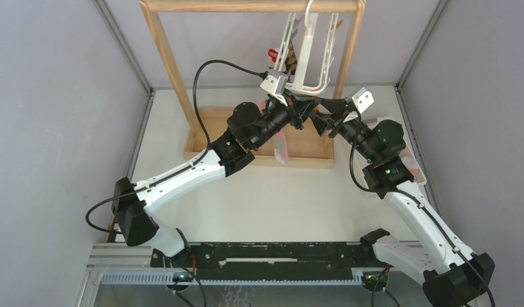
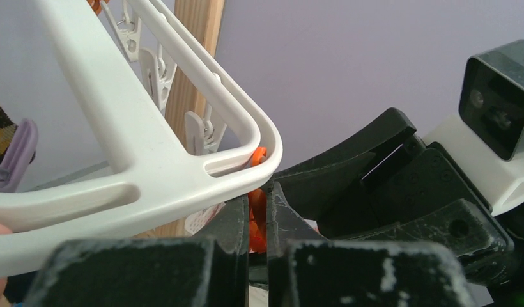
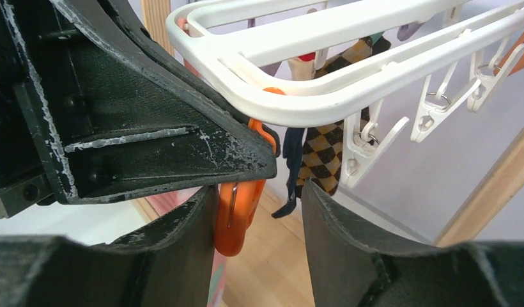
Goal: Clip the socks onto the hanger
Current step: Open the clamp at the hanger.
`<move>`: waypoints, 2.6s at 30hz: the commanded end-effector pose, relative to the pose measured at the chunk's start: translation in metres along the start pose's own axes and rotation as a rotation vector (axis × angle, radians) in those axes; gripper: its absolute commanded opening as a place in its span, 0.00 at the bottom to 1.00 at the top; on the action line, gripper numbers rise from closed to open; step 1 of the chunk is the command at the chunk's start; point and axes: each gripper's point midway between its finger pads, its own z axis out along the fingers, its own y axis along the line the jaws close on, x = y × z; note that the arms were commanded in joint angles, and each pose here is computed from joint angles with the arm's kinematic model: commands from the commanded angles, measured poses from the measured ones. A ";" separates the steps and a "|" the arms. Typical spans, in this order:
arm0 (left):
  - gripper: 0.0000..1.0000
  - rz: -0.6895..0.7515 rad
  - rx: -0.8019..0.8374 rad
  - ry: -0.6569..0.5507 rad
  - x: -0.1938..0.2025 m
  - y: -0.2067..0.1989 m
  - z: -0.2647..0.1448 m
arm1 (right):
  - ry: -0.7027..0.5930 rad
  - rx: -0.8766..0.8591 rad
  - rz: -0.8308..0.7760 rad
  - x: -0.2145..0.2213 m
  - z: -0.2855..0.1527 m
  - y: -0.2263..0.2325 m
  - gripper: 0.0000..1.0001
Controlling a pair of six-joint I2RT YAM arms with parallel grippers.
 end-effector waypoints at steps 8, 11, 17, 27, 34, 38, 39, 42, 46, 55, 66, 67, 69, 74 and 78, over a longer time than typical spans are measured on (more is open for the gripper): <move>0.00 -0.068 0.063 0.016 -0.002 -0.027 0.004 | -0.047 0.071 -0.031 -0.020 0.004 -0.013 0.43; 0.00 -0.068 0.069 0.015 -0.003 -0.030 0.004 | -0.042 0.078 -0.033 -0.018 0.004 -0.014 0.36; 0.00 -0.057 0.087 0.009 -0.008 -0.037 0.004 | -0.043 0.092 -0.038 -0.017 0.002 -0.016 0.00; 0.11 0.080 0.129 0.028 0.004 -0.037 -0.013 | -0.046 0.018 -0.015 -0.025 -0.006 -0.008 0.00; 0.33 0.160 0.070 0.005 0.005 -0.019 -0.022 | -0.040 0.003 0.000 -0.025 -0.008 -0.009 0.00; 0.51 0.188 0.090 -0.035 0.001 -0.019 -0.028 | -0.038 0.011 0.001 -0.025 -0.009 -0.011 0.00; 0.55 0.192 0.092 -0.041 0.001 -0.017 -0.029 | -0.038 0.011 0.000 -0.025 -0.009 -0.011 0.00; 0.61 0.194 0.085 -0.056 0.002 -0.012 -0.030 | -0.034 0.012 -0.001 -0.023 -0.009 -0.011 0.00; 0.64 0.189 0.124 -0.073 0.001 -0.016 -0.030 | -0.032 -0.001 0.001 -0.022 -0.008 -0.010 0.00; 0.65 0.103 0.110 -0.203 -0.034 -0.011 -0.029 | -0.027 -0.007 -0.002 -0.021 -0.009 -0.009 0.00; 0.77 -0.083 0.239 -0.168 -0.045 -0.022 -0.010 | -0.047 -0.016 0.000 -0.029 -0.012 -0.005 0.00; 0.77 -0.087 0.254 -0.165 -0.045 -0.025 -0.009 | -0.049 -0.018 0.000 -0.030 -0.012 -0.005 0.00; 0.77 -0.090 0.277 -0.157 -0.044 -0.029 -0.006 | -0.052 -0.021 0.000 -0.031 -0.013 -0.003 0.00; 0.77 -0.075 0.281 -0.156 -0.045 -0.030 0.000 | -0.051 -0.029 0.000 -0.030 -0.013 -0.002 0.00; 0.76 -0.069 0.277 -0.158 -0.045 -0.028 0.005 | -0.043 -0.034 0.005 -0.027 -0.010 -0.001 0.00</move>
